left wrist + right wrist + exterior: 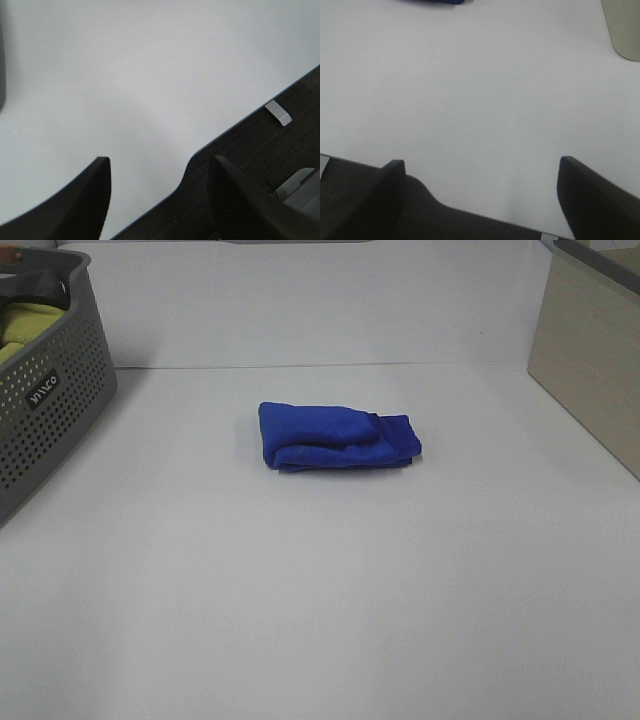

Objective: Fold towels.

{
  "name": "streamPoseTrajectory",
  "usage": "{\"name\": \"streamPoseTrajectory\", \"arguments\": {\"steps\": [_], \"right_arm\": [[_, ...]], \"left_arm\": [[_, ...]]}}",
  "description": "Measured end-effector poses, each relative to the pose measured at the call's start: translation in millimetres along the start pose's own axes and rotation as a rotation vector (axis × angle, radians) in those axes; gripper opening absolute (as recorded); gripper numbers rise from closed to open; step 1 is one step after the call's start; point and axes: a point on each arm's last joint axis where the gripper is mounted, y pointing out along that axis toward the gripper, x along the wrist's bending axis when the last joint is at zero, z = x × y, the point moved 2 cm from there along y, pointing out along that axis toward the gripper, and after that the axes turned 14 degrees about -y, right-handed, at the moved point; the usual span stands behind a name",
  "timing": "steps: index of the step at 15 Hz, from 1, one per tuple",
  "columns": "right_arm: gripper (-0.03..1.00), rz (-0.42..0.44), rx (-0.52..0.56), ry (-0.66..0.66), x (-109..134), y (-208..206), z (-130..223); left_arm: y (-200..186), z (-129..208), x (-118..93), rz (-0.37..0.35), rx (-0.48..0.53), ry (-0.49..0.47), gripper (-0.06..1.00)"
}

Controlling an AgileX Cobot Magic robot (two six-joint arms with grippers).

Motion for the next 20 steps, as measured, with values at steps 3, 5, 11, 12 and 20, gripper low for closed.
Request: {"name": "streamPoseTrajectory", "arguments": {"steps": [3, 5, 11, 12, 20], "right_arm": [[0.78, 0.008, 0.002, 0.009, 0, 0, 0], [0.78, 0.054, 0.006, 0.054, -2, -1, 1], [0.78, 0.191, -0.164, 0.085, 5, -26, 13], [0.78, 0.190, -0.168, 0.085, 6, -27, 13], [0.78, 0.193, -0.174, 0.084, 6, -27, 14]], "left_arm": [[-4, 1, 2, -0.049, -0.052, -0.041, 0.56], [-12, 4, 4, -0.127, -0.136, -0.093, 0.56], [-28, 15, 0, -0.233, -0.312, -0.129, 0.56], [-28, 15, 0, -0.233, -0.312, -0.129, 0.56], [-28, 15, 0, -0.233, -0.312, -0.129, 0.56]]}}
